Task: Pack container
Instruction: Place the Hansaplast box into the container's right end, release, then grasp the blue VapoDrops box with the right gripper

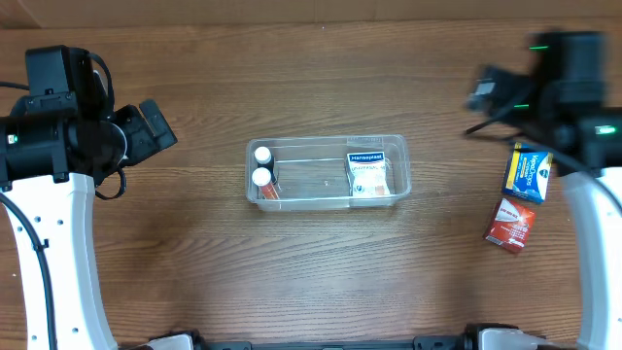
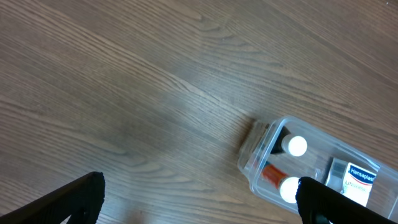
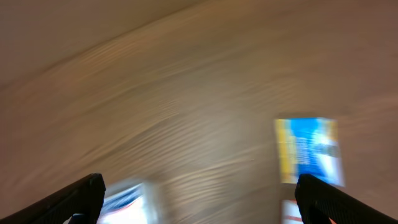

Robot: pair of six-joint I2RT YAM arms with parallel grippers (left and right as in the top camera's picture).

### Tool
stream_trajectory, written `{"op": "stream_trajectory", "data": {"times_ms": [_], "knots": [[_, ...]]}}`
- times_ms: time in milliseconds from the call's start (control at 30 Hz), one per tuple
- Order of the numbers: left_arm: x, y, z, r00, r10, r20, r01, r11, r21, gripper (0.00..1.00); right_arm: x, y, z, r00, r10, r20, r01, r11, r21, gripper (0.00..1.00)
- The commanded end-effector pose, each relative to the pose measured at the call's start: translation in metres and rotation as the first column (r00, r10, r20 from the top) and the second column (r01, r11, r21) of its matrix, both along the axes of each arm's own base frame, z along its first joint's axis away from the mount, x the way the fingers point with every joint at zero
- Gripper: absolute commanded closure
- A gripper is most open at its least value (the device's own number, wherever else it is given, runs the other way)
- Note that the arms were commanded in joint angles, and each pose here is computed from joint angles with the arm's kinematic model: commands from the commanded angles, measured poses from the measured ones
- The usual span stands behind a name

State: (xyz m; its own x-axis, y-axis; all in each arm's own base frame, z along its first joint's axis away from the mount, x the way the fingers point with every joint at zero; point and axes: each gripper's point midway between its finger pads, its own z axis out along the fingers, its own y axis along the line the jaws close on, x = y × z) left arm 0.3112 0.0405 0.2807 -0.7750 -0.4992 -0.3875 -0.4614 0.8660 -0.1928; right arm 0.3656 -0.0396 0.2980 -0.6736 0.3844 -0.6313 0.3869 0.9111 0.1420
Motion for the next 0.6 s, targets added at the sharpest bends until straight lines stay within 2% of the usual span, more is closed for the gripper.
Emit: {"op": "stream_trajectory", "data": {"times_ms": [0,167,333,567], "knots": [[-0.002,-0.002,0.001,1.0,-0.017,0.005,0.017,1.0,-0.002,0.0,0.004,-0.064,-0.037,0.989,-0.106,-0.103,0.109,0.994,0.025,0.0],[-0.002,-0.002,0.001,1.0,-0.017,0.003,0.017,1.0,-0.002,0.0,0.013,-0.129,-0.13,0.931,-0.139,-0.337,0.153,0.988,0.016,0.0],[-0.003,-0.002,0.0,1.0,-0.017,0.0,0.017,1.0,-0.003,0.0,0.017,-0.141,-0.224,0.846,-0.12,-0.52,0.179,0.982,0.065,0.0],[-0.003,-0.002,0.0,1.0,-0.017,0.0,0.017,1.0,-0.004,0.0,0.009,-0.137,-0.293,0.769,-0.084,-0.634,0.192,0.976,0.103,0.0]]}}
